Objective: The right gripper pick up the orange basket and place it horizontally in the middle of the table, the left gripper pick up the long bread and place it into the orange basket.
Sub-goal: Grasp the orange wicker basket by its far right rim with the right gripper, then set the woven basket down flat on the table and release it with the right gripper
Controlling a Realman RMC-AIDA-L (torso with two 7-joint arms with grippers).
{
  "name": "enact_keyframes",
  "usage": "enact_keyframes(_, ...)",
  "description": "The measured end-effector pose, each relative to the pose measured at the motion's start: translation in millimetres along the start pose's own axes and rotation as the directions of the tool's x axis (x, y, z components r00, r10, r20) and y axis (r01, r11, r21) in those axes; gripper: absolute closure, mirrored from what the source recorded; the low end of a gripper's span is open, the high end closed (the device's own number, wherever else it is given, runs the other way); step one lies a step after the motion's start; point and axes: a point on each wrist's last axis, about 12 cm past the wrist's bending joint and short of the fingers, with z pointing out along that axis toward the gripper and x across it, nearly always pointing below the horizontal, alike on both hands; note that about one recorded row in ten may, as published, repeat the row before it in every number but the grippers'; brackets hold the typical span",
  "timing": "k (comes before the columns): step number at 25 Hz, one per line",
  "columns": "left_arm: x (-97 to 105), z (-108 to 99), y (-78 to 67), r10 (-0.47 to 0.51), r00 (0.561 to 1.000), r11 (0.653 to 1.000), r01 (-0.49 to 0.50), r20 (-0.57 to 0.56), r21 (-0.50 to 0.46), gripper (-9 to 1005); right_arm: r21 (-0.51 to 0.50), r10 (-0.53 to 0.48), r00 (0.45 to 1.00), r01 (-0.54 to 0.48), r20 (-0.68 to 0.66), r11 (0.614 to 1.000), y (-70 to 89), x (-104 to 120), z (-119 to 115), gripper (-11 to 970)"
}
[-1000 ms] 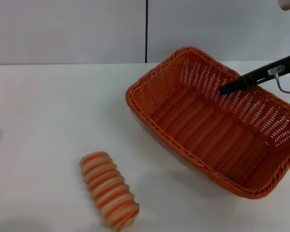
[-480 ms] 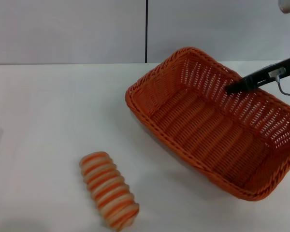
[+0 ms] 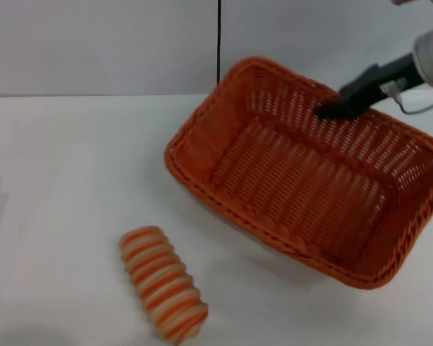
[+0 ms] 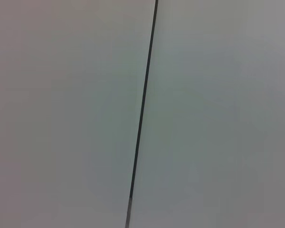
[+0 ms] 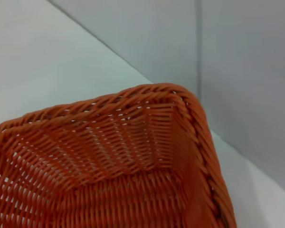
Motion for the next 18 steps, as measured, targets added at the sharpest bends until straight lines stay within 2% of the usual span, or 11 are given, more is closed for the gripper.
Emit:
enact_keyframes(6, -8.6, -12.4, 6.3, 0.026, 0.999, 1.000, -0.025, 0.044, -0.004, 184, -0.004, -0.211, 0.977, 0.212, 0.024, 0.977, 9.2, -30.3, 4.5, 804)
enact_keyframes(12, -16.6, -28.6, 10.5, 0.022, 0.997, 1.000, -0.023, 0.073, 0.017, 185, 0.051, -0.379, 0.925, 0.377, 0.035, 0.925, 11.9, -52.1, 8.5, 806)
enact_keyframes(18, -18.0, -34.6, 10.9, 0.026, 0.998, 0.996, -0.030, 0.055, 0.078, 185, 0.038, -0.520, 0.854, 0.520, 0.011, 0.854, 27.1, -61.9, 26.1, 806)
